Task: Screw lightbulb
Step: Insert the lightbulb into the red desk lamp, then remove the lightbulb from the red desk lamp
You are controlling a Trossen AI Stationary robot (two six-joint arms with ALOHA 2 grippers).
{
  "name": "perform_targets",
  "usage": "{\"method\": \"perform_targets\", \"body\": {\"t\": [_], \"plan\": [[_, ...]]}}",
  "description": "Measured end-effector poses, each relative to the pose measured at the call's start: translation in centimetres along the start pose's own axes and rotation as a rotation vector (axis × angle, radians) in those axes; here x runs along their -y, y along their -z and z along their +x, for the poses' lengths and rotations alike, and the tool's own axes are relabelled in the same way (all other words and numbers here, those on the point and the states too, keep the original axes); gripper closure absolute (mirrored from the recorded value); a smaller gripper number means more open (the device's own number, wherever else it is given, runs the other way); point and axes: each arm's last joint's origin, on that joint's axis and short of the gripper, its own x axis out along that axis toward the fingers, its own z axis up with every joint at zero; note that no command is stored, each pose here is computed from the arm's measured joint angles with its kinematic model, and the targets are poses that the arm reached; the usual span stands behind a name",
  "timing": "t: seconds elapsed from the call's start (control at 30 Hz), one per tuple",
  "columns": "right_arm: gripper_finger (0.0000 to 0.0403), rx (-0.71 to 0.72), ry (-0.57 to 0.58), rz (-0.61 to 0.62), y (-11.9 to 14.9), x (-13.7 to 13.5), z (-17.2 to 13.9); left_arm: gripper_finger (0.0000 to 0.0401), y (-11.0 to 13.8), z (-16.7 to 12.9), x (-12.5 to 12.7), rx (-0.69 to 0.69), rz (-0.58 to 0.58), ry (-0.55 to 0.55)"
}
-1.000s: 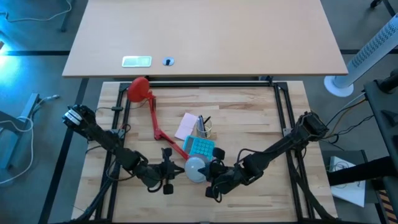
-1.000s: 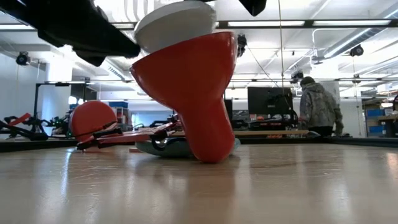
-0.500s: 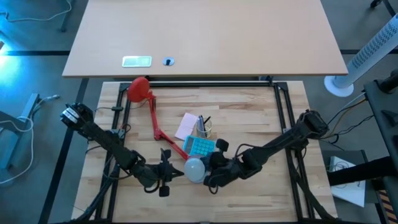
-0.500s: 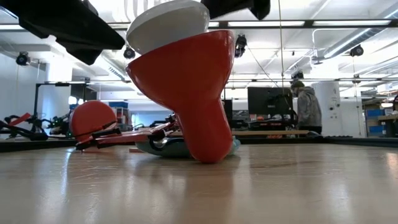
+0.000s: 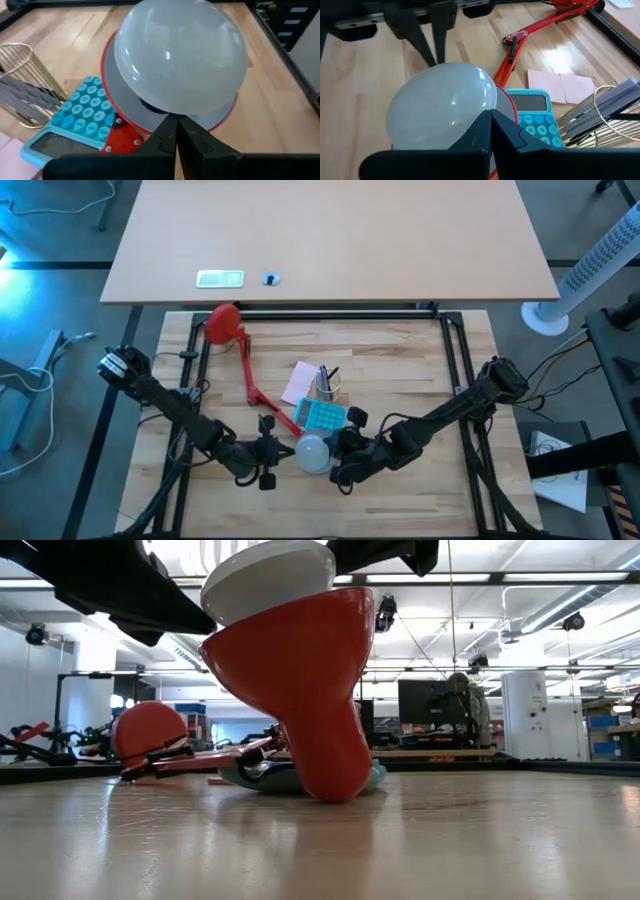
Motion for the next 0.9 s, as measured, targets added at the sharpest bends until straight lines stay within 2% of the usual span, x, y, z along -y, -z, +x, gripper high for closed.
{"method": "perform_targets", "body": {"t": [0.27, 0.47, 0.67, 0.9], "plan": [[0.0403, -0.021, -0.078, 0.044, 0.2, -0.7, -0.5, 0.0401, -0.6, 0.4, -1.4, 0.014, 0.046, -0.083], [0.0403, -0.011, -0.113, 0.050, 0.0, -1.0, -1.6, 0.0401, -2.0, -0.9, -2.6, 0.039, 0.055, -0.100], [0.0403, 0.005, -0.116, 0.054, -0.3, -0.9, -2.2, 0.0401, -2.4, -3.8, -2.3, 0.027, 0.000, -0.027], [0.0403, 0.031, -0.080, -0.027, -0.4, -0.9, -2.2, 0.0401, -1.1, -6.2, 1.1, 0.037, -0.055, 0.111]]}}
